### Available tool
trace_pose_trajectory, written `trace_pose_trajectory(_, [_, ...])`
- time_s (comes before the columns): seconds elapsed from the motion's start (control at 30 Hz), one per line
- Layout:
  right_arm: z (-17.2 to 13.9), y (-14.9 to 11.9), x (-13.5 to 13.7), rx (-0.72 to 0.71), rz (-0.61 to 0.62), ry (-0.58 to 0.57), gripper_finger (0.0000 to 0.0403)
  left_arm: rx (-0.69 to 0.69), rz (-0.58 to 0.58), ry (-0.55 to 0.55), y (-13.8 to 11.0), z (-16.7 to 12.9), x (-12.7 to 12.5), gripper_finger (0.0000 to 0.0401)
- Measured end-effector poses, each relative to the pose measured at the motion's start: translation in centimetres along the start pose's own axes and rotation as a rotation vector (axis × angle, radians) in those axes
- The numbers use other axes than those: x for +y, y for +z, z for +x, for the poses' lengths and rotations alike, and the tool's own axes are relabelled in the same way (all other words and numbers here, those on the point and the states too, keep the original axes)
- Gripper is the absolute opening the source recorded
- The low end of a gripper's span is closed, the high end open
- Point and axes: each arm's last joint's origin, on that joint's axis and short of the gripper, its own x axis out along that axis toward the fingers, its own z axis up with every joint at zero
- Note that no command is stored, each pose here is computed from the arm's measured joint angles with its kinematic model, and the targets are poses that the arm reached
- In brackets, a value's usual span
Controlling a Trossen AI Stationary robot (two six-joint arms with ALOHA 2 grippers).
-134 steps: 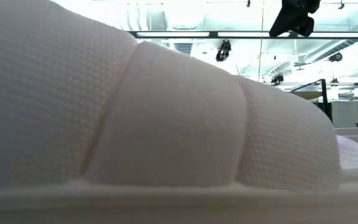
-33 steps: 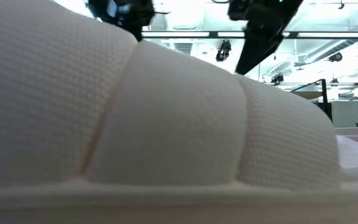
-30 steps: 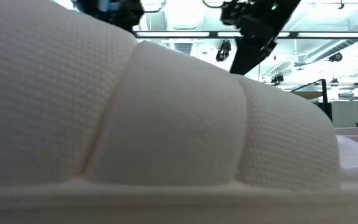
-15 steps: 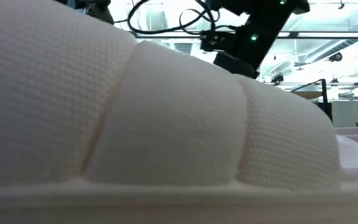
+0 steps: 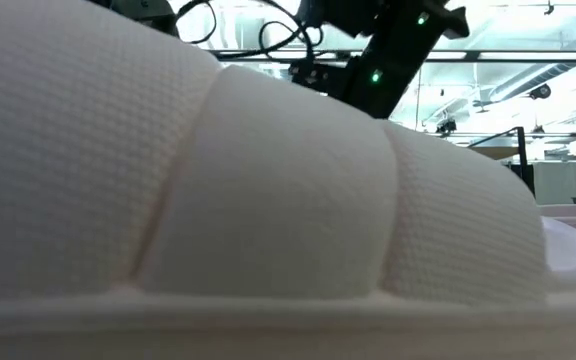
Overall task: Pick and place slides into the shelf
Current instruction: Put the pink slide under the shelf
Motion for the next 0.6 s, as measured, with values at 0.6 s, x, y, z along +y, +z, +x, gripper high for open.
trace_pose_trajectory(0.6, [2.9, -1.2, -0.3, 0.070, -0.093, -0.168, 0.0099, 0.004, 0.010, 0.006, 0.0, 0.0, 0.1, 0.0128])
